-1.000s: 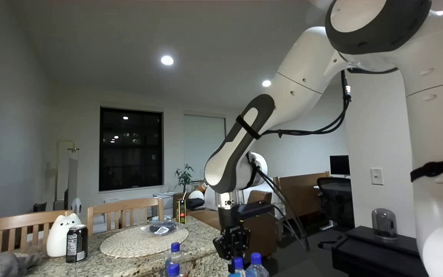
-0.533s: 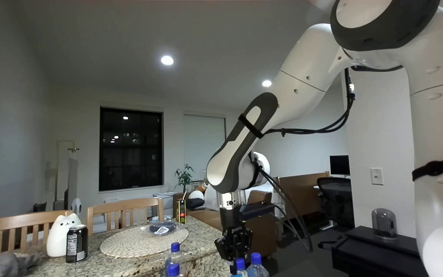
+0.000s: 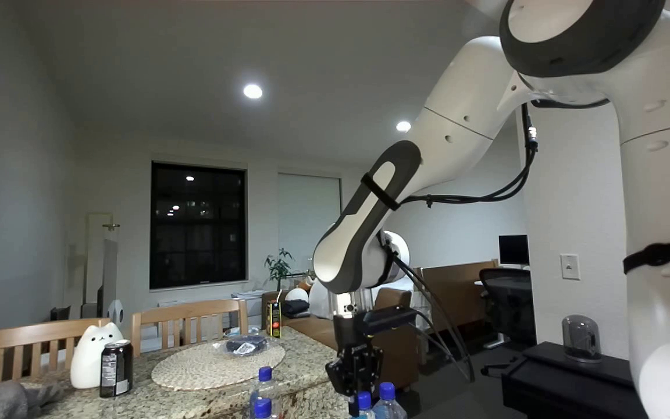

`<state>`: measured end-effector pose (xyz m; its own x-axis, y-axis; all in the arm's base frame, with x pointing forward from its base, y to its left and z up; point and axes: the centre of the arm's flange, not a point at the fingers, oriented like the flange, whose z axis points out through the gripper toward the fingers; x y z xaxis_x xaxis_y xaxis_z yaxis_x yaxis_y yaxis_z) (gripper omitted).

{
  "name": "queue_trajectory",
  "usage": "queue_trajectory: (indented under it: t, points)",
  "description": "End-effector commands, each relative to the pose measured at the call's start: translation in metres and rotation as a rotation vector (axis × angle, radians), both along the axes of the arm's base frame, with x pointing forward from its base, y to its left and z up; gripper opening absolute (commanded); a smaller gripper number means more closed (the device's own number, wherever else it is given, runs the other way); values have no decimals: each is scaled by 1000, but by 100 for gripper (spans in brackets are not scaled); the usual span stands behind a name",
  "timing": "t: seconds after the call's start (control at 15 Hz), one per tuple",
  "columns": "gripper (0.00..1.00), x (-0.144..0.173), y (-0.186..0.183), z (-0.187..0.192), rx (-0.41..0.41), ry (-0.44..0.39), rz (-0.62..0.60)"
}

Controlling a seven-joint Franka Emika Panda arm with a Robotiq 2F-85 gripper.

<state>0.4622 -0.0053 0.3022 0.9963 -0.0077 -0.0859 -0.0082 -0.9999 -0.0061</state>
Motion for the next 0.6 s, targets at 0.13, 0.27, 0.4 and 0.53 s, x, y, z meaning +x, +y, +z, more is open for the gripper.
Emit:
queue_trajectory:
  t: [0.13, 0.27, 0.4, 0.53]
  points:
    - [13, -3, -3, 9, -7, -44, -32]
    - [13, -2, -3, 8, -5, -49, -32]
    - [13, -2, -3, 8, -2, -42, -30]
    - [13, -2, -3, 6, -1, -37, -33]
